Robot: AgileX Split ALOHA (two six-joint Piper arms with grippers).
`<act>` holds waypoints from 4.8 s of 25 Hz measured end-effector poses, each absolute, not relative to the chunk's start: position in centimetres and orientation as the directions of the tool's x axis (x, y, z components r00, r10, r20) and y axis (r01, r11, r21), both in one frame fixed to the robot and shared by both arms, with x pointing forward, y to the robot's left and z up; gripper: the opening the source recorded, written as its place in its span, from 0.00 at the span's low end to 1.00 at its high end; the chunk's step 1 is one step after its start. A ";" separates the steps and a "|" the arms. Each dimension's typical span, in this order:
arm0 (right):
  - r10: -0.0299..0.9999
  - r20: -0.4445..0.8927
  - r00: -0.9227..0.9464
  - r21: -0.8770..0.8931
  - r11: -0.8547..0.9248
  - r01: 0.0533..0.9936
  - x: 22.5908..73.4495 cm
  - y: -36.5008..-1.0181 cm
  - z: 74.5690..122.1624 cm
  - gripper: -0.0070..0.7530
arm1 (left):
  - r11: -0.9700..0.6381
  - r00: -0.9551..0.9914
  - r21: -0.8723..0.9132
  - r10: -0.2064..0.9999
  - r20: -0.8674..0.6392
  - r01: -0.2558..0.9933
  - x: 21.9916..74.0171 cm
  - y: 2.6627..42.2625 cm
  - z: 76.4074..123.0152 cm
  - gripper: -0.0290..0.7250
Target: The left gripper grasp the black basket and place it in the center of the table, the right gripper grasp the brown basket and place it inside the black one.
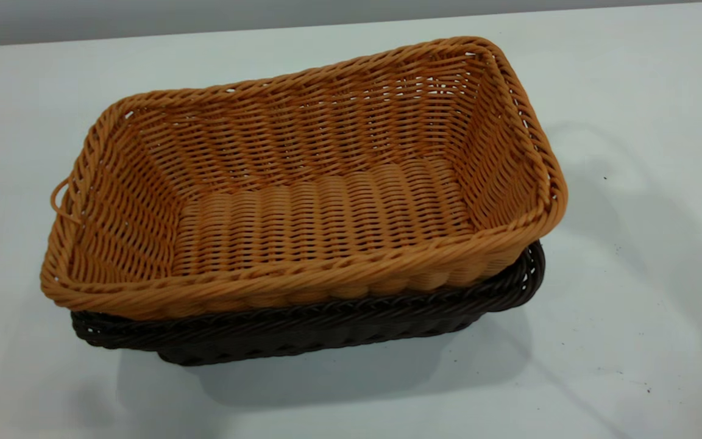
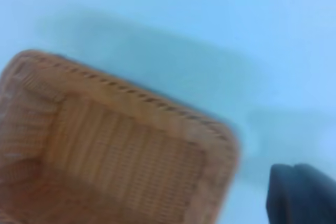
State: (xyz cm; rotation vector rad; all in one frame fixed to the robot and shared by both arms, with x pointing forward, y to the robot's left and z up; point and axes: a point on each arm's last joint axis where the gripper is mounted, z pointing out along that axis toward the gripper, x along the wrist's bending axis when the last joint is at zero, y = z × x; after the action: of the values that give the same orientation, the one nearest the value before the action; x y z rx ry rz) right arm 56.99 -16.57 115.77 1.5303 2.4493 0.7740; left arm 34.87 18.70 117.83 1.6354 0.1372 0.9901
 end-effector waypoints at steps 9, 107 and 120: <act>0.945 -0.052 -0.324 0.685 0.270 0.677 51.5 -20.8 123.1 0.02 | -0.488 0.674 0.855 0.572 0.467 -0.179 35.0 21.5 115.9 0.04; 0.986 0.001 0.167 0.868 -0.084 0.490 24.1 -30.1 104.9 0.02 | -0.319 0.567 0.857 0.823 0.040 0.403 23.6 29.6 103.7 0.04; 0.975 0.002 0.223 0.885 -0.106 0.453 23.5 -30.0 104.9 0.02 | -0.178 0.281 0.858 0.959 0.040 0.483 23.7 29.5 103.7 0.04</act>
State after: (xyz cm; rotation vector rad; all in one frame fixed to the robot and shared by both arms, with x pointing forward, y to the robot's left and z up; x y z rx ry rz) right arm 23.54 -30.04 104.86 1.6910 1.3462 0.8158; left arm 23.73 29.52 103.74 1.7891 1.3081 0.7892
